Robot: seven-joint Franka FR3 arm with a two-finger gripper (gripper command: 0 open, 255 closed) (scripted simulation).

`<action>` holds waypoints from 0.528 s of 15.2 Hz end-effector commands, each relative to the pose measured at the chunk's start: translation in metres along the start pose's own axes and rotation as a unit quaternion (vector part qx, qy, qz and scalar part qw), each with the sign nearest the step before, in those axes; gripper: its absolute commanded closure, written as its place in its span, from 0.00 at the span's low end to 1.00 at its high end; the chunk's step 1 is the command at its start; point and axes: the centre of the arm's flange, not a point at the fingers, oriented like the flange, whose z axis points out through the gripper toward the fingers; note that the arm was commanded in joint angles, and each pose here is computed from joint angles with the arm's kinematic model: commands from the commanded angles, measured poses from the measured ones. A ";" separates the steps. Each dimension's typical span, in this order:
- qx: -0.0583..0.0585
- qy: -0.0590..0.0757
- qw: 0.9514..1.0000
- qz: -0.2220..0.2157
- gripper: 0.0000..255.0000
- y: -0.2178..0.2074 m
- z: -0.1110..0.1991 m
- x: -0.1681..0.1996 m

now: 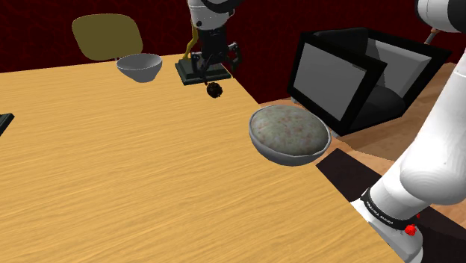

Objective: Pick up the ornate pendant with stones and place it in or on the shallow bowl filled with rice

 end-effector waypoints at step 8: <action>-0.004 -0.001 1.000 0.011 0.00 -0.024 0.041 0.010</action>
